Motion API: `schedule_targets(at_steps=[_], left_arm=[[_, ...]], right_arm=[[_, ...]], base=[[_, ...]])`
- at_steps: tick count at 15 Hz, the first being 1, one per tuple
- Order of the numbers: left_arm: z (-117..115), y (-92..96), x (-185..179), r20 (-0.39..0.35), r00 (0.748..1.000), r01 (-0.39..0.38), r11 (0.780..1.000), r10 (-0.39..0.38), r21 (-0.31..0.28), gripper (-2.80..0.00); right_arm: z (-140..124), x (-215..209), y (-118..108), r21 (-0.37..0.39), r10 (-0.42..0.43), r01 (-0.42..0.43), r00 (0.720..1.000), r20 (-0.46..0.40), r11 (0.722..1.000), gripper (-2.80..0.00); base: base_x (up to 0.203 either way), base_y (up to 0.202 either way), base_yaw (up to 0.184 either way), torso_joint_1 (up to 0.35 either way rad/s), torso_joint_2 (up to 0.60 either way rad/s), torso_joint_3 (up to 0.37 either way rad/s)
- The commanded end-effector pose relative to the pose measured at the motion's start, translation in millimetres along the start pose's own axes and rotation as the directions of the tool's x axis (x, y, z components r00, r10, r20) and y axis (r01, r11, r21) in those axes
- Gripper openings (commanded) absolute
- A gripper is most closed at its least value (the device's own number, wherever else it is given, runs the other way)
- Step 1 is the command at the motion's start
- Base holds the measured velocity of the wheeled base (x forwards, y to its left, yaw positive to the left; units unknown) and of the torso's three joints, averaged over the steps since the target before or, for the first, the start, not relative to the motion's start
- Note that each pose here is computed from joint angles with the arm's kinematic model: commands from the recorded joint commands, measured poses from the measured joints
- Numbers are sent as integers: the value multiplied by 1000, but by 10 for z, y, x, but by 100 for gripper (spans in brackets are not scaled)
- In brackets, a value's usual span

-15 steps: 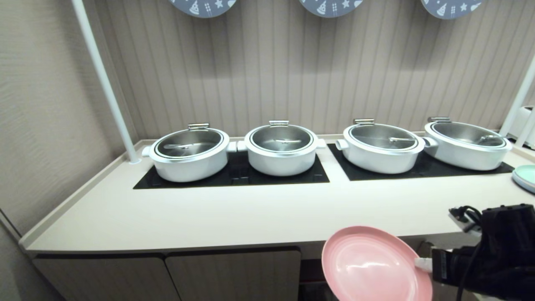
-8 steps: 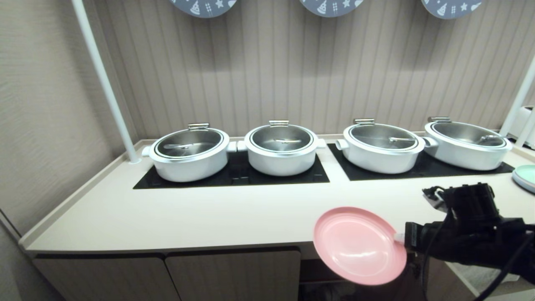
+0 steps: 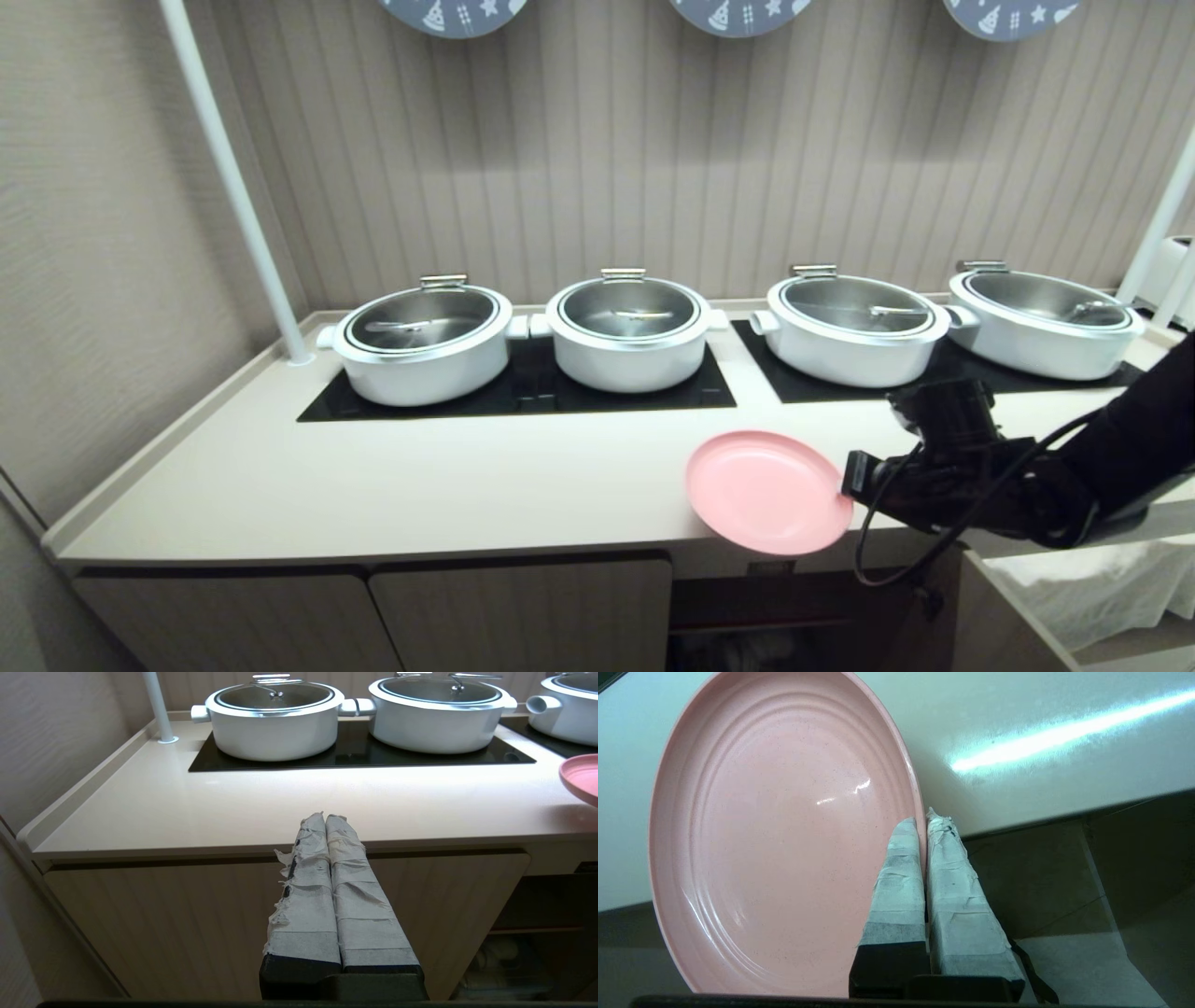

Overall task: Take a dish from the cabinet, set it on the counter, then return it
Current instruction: Place it on the table

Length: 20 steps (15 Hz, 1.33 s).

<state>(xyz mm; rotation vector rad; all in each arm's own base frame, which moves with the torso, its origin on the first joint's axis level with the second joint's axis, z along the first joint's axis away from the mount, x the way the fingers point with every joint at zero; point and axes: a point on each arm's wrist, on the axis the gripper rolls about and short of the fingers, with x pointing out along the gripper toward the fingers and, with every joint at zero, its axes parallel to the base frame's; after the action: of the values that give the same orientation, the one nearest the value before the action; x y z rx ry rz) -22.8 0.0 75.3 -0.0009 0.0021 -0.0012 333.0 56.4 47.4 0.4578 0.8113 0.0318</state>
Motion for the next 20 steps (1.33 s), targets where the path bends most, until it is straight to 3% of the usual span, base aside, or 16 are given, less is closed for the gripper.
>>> schedule_targets(at_steps=[1,6,13,20], left_arm=[[0,0,0,1,1000,1,1000,-1,1,-280],[0,0,0,1,1000,0,1000,0,-1,-280],[0,0,0,1,1000,0,1000,0,-1,-280],[0,0,0,1,1000,2,1000,-2,-1,-280]], right_arm=[[-26,243,-35,8,-23,23,999,-25,1000,-280],[54,531,-12,23,-29,29,1000,-8,999,-280],[130,714,17,139,-88,87,996,3,987,-280],[152,783,44,144,-92,89,996,14,986,-280]], base=[[0,0,0,0,0,0],[0,0,0,0,0,0],[0,0,0,0,0,0],[0,0,0,0,0,0]])
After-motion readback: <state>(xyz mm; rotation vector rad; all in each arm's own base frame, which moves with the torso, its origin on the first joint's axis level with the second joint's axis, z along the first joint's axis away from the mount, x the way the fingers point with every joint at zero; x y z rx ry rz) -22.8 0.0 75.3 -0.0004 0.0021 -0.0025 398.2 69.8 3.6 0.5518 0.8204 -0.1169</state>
